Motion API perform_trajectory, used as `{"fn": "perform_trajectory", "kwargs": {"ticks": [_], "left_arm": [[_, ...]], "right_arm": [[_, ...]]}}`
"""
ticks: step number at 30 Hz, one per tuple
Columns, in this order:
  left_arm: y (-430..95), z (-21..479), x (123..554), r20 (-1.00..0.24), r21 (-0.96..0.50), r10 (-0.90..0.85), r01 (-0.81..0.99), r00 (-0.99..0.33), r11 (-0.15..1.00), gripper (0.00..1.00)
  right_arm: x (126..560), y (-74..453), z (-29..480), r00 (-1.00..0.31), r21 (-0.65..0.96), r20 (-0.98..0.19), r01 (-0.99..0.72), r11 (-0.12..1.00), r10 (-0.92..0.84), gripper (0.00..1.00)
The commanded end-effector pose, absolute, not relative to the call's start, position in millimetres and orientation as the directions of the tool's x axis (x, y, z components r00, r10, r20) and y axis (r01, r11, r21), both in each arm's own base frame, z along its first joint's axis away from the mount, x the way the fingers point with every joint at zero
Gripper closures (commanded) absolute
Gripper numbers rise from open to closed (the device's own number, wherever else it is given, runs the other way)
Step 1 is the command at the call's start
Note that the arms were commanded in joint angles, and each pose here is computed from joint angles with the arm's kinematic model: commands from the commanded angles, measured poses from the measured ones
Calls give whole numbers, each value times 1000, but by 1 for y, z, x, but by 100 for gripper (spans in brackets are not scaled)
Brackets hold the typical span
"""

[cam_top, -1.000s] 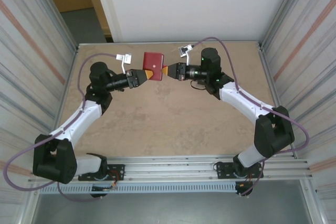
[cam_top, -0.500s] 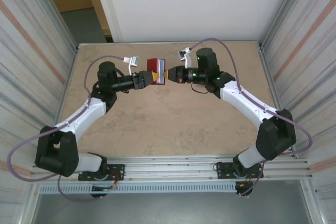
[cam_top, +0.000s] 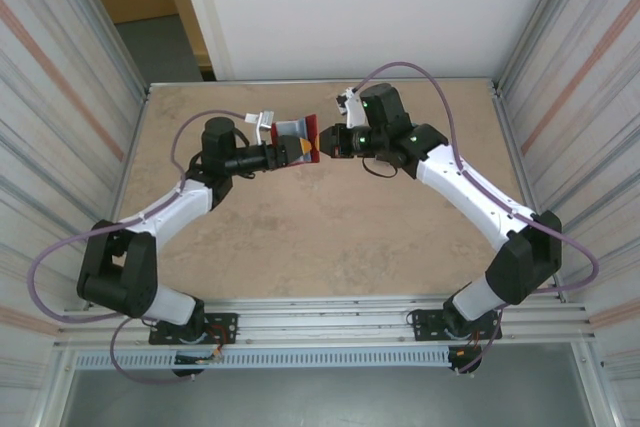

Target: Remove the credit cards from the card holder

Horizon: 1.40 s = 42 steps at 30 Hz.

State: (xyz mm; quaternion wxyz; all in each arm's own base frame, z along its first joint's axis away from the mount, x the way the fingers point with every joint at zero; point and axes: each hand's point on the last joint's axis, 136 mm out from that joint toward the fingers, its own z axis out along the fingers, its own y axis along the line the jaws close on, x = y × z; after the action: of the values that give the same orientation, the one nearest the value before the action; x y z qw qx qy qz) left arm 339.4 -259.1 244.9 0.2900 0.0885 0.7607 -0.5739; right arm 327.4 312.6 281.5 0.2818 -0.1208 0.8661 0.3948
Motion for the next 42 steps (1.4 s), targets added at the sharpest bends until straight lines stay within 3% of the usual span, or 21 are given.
{"fn": "perform_trajectory", "kwargs": {"ticks": [1, 7, 15, 20, 22, 24, 27, 30, 34, 42], "left_arm": [[-260, 247, 342, -571, -804, -198, 493, -797, 333, 16], [-265, 258, 339, -595, -793, -192, 530, -781, 301, 60], [-261, 268, 335, -621, -772, -191, 552, -760, 317, 80], [-261, 272, 334, -632, -764, -192, 562, -751, 318, 100], [-260, 273, 334, -633, -763, -196, 561, -749, 320, 100], [-260, 277, 334, -636, -762, -200, 564, -746, 319, 100], [-258, 281, 336, -628, -767, -214, 549, -748, 332, 100], [-255, 283, 337, -614, -775, -232, 520, -755, 358, 100], [-256, 286, 334, -615, -769, -222, 514, -757, 380, 100], [-258, 285, 330, -595, -784, -212, 501, -776, 366, 100]], "right_arm": [[326, 305, 274, -811, 553, -584, -425, 717, -30, 100], [327, 312, 266, -822, 581, -569, -427, 693, -29, 100], [330, 315, 276, -815, 609, -579, -443, 658, -12, 100], [330, 316, 275, -814, 611, -581, -445, 655, -11, 100], [331, 314, 271, -815, 600, -580, -435, 671, -9, 100], [332, 310, 265, -812, 573, -583, -427, 700, -18, 74], [331, 306, 254, -793, 487, -606, -429, 761, -60, 57], [329, 305, 242, -771, 389, -625, -444, 808, -123, 47], [326, 313, 232, -752, 333, -635, -475, 815, -179, 37], [329, 320, 236, -728, 346, -663, -502, 793, -172, 33]]}}
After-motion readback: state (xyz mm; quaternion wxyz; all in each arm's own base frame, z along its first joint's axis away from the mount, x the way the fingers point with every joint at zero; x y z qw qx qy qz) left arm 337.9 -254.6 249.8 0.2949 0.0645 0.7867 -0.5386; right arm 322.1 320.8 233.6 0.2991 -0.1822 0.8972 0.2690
